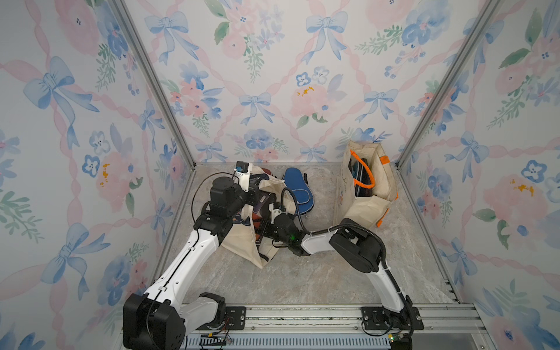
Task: Remove the ping pong set from the canvas bag
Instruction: Pick up the ping pong set from the canvas bag.
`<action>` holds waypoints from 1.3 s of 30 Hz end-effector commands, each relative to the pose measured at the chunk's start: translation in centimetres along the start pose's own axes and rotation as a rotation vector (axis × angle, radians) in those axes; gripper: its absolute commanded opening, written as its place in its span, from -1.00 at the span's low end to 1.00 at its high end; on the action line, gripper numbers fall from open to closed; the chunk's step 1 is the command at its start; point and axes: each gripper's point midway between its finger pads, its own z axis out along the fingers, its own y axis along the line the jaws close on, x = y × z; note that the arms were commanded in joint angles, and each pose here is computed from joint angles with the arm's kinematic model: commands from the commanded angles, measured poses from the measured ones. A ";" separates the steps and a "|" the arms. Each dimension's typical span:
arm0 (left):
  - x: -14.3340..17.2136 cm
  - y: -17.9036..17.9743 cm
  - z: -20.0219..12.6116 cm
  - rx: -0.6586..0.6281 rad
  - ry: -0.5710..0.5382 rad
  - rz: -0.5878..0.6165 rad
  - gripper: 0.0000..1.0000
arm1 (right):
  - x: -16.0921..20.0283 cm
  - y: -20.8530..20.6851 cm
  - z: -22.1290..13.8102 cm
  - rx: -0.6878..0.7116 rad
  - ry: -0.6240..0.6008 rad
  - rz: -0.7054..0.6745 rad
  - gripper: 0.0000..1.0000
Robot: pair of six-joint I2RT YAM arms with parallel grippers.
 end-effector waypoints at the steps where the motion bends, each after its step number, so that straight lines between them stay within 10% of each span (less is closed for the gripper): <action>1: -3.9 -1.5 -0.8 0.053 -0.117 0.028 -1.00 | -0.6 1.6 0.6 -0.077 -0.022 -0.043 -0.18; 8: -4.2 -0.7 -1.1 0.003 -0.129 0.028 -1.00 | -1.9 5.5 -1.5 -0.127 -0.074 -0.140 -0.70; 28: -8.1 13.3 -9.3 -0.490 -0.387 -0.198 -1.00 | -4.6 10.5 -12.7 -0.067 -0.183 -0.377 -0.81; 39: -10.8 13.8 -13.2 -0.586 -0.504 -0.206 -1.00 | -9.9 13.3 -21.4 0.019 -0.292 -0.533 -0.83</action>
